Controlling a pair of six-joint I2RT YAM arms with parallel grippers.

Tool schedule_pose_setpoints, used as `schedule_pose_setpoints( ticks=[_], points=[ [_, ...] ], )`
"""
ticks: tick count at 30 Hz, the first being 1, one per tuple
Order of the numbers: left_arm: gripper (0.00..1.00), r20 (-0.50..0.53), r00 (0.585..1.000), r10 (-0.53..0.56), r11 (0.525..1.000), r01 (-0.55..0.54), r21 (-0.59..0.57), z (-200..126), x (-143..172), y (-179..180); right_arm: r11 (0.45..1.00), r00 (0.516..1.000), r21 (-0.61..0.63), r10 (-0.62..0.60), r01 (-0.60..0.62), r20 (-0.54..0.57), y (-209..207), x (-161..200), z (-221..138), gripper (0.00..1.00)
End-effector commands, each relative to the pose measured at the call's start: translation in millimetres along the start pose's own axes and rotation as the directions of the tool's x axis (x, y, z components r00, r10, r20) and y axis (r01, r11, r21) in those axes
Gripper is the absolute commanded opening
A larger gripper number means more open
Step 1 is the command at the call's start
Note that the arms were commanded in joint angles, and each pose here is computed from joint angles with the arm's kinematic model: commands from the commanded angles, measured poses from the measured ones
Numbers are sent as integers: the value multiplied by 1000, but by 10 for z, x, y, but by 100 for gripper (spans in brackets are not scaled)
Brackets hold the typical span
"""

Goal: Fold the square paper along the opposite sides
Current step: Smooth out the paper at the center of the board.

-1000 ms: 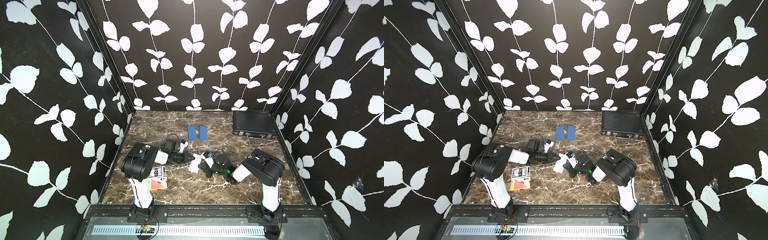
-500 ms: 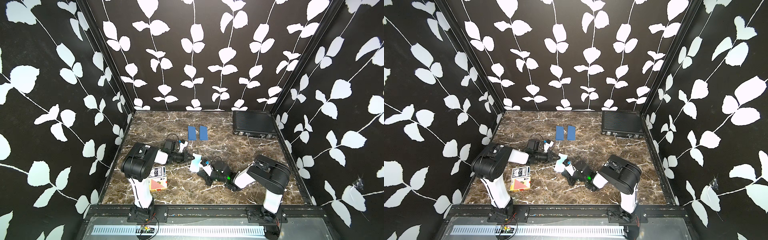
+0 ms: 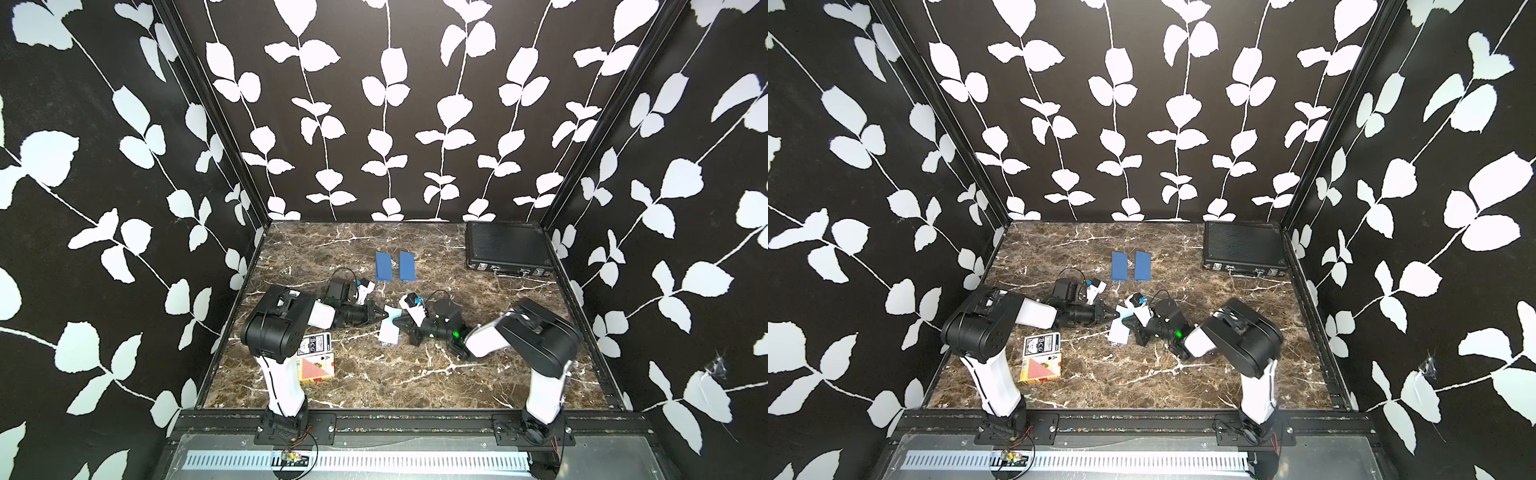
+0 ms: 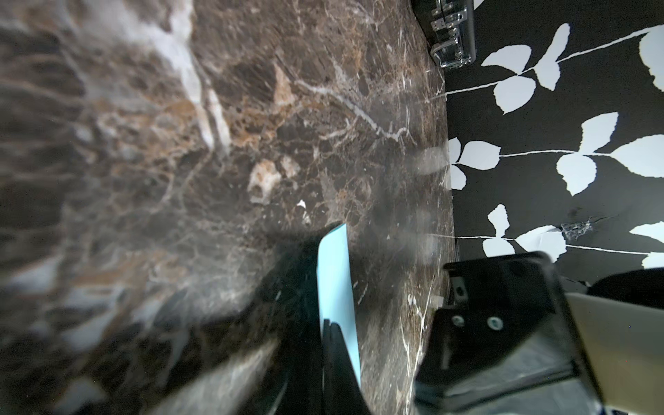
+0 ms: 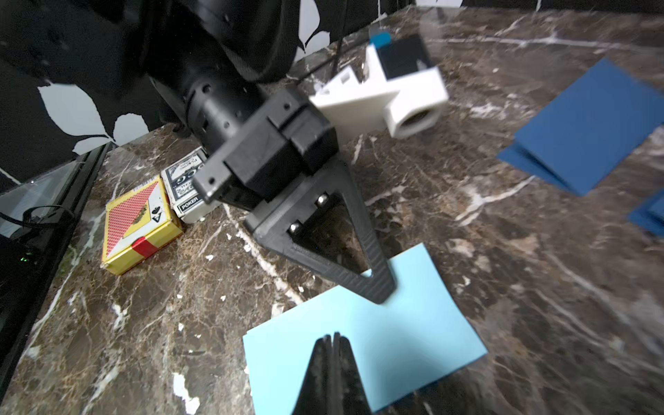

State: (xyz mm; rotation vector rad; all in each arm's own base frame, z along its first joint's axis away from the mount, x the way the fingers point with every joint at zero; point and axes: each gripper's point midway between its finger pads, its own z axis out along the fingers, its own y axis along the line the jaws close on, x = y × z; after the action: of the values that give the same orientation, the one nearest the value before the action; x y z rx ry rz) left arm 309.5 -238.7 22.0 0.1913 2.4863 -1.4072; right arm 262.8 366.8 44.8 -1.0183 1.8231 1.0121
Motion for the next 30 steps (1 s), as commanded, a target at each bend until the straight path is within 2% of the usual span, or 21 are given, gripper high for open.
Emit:
schedule_pose_setpoints(
  ticks=[1,9,22,30],
  points=[
    [0,-35,991,-129,975,120,-189,-66,358,559,999,999,-39,28,-29,-42,29,239,75,0],
    [0,-37,991,-132,973,122,-194,-60,331,576,998,976,-2,66,-68,-206,105,777,-87,0],
    [0,-34,989,-142,970,132,-203,-72,327,607,998,940,-38,25,-40,-341,317,1014,-117,0],
    [0,-33,989,-142,970,133,-204,-74,318,614,999,931,-31,17,-31,-365,395,1101,-166,0]
  ],
)
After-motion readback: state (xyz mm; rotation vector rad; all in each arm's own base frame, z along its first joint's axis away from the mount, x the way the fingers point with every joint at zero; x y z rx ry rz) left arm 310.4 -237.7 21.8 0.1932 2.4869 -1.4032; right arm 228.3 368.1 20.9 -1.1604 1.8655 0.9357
